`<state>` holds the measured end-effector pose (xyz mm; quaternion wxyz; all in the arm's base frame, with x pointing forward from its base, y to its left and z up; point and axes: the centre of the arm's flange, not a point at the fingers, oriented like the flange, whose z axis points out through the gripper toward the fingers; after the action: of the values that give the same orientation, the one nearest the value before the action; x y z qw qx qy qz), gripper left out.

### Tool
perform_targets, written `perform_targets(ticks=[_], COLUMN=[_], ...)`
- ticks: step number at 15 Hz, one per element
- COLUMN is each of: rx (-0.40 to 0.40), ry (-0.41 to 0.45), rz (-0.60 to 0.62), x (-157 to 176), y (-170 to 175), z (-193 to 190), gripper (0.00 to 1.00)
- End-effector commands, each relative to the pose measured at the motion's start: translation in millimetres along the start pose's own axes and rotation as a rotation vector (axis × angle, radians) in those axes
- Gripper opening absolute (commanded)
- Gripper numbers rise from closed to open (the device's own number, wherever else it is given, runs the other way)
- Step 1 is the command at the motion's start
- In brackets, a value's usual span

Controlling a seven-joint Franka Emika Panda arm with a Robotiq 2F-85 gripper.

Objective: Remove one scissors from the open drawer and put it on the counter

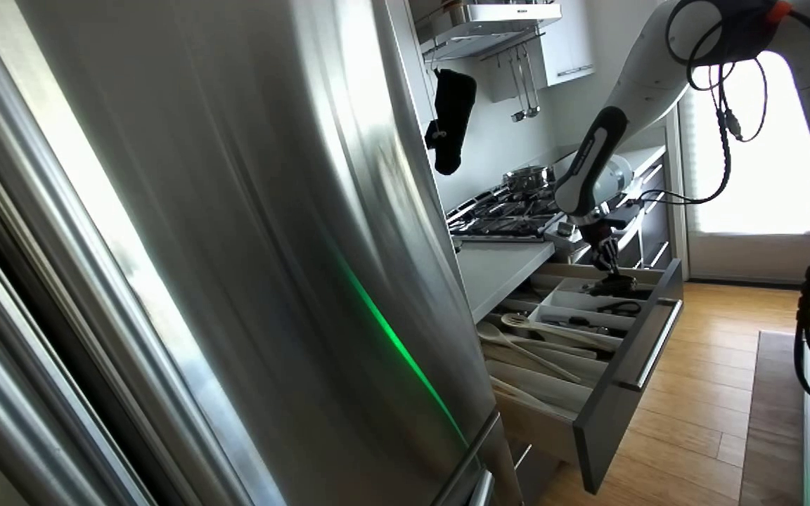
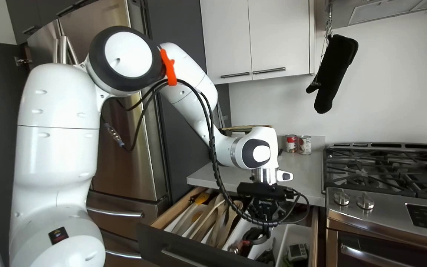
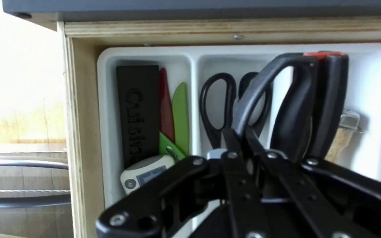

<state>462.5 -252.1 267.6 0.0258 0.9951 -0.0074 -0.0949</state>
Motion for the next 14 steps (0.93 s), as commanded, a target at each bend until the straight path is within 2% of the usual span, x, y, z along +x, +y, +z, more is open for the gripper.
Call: perform_targets(ticks=[1, 4, 9, 10, 11, 14], rx=[0.081, 0.139, 0.215, 0.169, 0.169, 0.171], ry=[0.034, 0.131, 0.312, 0.25, 0.266, 0.258], rz=[-0.13, -0.25, -0.349, -0.314, -0.317, -0.319], x=[-39.5, -56.1, -83.5, -59.0, -63.1, -61.3], y=[-13.2, -15.9, -9.9, -11.2, -8.8, -10.6], z=[-34.1, -59.4, -94.8, -84.0, -89.5, -86.3], gripper=[0.02, 0.02, 0.02, 0.02, 0.09, 0.09])
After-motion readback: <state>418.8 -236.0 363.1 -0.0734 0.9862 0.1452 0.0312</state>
